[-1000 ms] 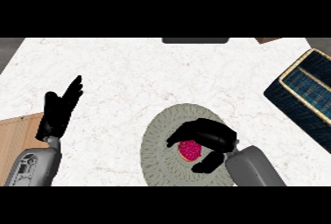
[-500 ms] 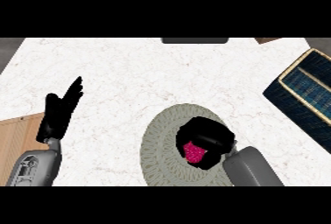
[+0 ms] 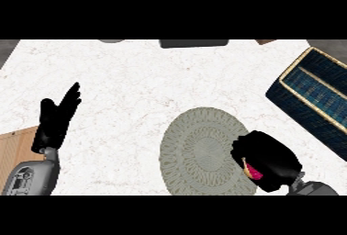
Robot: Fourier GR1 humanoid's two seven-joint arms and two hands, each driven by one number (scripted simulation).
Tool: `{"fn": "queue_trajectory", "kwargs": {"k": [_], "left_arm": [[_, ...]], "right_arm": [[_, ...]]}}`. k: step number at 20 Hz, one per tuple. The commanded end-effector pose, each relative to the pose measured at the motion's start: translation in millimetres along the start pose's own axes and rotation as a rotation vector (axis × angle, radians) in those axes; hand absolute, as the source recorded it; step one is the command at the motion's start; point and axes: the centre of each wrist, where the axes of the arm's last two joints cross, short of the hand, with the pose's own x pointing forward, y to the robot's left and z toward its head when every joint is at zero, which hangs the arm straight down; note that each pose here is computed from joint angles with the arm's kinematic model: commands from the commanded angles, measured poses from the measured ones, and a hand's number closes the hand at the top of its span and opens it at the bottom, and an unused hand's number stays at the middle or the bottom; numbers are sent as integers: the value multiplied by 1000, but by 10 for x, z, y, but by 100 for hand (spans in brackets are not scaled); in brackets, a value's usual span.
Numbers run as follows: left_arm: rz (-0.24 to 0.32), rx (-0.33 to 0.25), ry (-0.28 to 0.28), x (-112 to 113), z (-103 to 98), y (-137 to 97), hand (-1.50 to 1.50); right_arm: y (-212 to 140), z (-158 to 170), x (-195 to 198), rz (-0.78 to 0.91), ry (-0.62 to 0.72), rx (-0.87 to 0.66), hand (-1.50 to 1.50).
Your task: Pick the cupcake from the placemat and place it in the basket
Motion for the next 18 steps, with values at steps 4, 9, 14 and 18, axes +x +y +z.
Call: {"fn": "queue_trajectory", "kwargs": {"k": [4,9,14,18], "left_arm": [[6,-8,-13,-73,62,29,0],[-12,2,-3,-18,66,-64,0],[-3,5,-10,51,-21,139,0],[-8,-5,-21,-13,32,50,0]], "right_arm": [[-278,735,460,-200,50,-96,150],[-705,1150,678,-359,-17,-257,150],[-824,1377,876,-542,-7,-437,150],[-954,1375,868,-532,11,-518,150]]}}
